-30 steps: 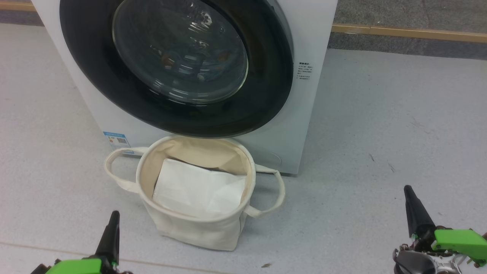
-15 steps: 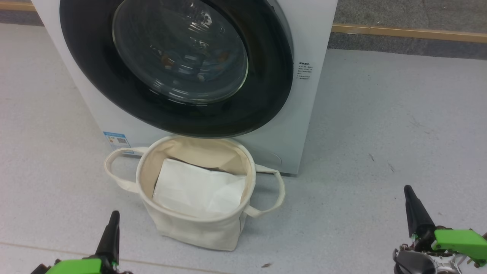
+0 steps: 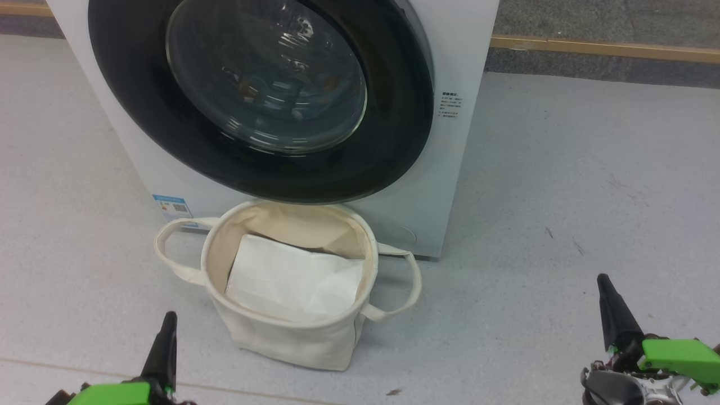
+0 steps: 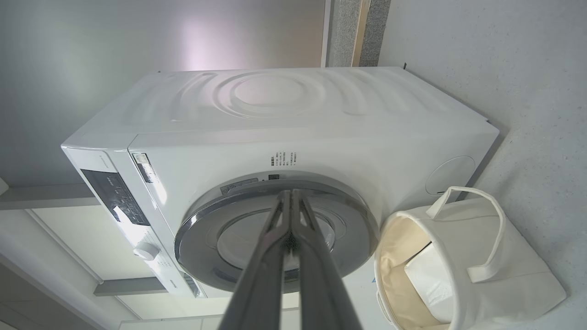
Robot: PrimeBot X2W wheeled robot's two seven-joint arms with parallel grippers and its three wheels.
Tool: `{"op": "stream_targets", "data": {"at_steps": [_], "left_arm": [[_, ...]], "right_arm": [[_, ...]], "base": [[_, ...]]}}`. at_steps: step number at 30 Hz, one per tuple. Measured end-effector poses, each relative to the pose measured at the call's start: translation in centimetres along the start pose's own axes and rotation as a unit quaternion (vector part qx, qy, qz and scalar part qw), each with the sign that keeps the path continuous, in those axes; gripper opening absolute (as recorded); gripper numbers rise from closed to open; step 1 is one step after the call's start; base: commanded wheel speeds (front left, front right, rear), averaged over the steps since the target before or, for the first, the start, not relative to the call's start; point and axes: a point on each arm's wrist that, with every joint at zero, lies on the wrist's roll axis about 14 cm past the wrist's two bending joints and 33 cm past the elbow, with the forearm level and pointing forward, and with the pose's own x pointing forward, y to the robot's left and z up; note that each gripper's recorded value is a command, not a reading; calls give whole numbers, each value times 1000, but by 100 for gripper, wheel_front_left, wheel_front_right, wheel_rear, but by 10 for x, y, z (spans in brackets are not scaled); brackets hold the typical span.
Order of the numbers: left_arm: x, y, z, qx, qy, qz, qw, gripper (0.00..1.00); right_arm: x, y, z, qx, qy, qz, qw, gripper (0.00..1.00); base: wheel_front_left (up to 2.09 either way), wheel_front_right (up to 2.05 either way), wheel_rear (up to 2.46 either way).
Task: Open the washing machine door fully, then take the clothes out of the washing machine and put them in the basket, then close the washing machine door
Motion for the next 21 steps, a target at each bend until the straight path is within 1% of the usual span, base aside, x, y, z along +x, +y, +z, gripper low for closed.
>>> {"op": "stream_targets", "data": {"at_steps": [21], "left_arm": [[0, 0, 0, 0, 0, 0, 1000, 0]], "right_arm": [[0, 0, 0, 0, 0, 0, 1000, 0]], "base": [[0, 0, 0]]}}
